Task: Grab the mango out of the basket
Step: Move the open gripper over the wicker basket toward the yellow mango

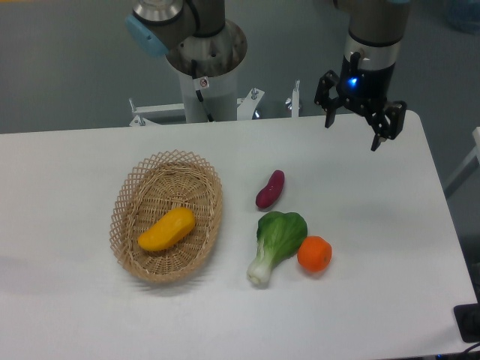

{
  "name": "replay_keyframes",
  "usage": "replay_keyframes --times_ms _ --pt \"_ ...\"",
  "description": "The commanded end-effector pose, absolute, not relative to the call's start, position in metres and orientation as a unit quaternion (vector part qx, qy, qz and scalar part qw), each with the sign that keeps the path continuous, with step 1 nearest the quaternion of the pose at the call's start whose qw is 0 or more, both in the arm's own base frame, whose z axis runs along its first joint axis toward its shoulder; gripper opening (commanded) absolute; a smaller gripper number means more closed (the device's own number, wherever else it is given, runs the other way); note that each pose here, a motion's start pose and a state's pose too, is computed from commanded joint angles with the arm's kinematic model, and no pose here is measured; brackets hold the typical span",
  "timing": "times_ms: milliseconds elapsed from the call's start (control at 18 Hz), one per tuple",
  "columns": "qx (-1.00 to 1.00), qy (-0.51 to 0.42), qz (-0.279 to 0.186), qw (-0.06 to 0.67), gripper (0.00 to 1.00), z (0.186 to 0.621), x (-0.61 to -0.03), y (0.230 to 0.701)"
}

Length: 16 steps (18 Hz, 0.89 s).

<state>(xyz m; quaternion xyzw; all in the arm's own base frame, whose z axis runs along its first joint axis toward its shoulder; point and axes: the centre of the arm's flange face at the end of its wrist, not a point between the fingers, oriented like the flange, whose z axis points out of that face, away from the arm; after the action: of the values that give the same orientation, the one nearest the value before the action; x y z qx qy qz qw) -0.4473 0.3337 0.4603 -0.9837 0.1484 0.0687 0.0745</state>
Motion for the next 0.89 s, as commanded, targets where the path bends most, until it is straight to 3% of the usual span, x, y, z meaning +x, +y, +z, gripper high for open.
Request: replay_keyframes --times_ms 556,889 --pt "-0.986 0.128 0.065 0.08 1.0 0.45 -0.419 0.332" --pt "-0.989 0.087 0.07 0.094 1.0 0.442 -0.385 0.372"
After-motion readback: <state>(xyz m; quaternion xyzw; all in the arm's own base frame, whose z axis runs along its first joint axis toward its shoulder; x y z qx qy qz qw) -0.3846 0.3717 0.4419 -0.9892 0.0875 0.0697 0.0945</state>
